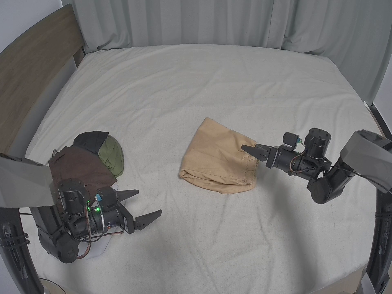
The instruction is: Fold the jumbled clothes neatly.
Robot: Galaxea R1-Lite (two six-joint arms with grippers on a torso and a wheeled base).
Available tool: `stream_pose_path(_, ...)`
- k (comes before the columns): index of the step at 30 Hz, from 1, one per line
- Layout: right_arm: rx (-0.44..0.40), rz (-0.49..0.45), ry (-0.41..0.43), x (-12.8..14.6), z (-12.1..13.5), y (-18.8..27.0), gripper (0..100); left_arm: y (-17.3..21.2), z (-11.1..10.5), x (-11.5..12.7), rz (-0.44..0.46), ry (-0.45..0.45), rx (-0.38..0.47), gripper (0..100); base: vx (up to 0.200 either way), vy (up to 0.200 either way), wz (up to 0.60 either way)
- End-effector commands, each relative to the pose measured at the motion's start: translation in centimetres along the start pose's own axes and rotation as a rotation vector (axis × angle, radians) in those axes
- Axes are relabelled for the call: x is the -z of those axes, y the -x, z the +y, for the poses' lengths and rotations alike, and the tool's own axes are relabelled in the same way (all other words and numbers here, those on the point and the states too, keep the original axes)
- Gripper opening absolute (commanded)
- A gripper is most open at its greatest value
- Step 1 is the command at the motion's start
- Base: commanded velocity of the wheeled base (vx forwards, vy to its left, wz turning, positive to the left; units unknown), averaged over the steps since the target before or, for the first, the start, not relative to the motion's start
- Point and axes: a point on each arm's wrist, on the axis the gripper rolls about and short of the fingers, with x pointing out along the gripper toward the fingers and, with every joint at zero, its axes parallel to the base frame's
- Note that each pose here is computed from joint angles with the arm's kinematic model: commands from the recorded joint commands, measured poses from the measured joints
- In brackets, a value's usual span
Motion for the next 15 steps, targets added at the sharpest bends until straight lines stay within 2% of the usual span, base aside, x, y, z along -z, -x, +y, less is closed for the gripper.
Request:
stream_pose_path(1, 0.002, 0.043, -0.027, 2.9, -1.3, -1.9, 100, 0.0, 0.0, 0.1, 0.004, 0.002, 0.001, 100, 0.0, 0.0, 0.0)
stream_pose_path(13, 0.039, 0.094, -0.064, 6.3, -2.9, -2.8, 100, -0.1, 0.0, 0.2, 0.007, 0.004, 0.001, 100, 0.0, 0.0, 0.0)
stream_pose_path(15, 0.05, 0.122, -0.08, 7.9, -3.6, -2.9, 100, 0.0, 0.0, 0.2, 0.008, 0.004, 0.001, 100, 0.0, 0.0, 0.0)
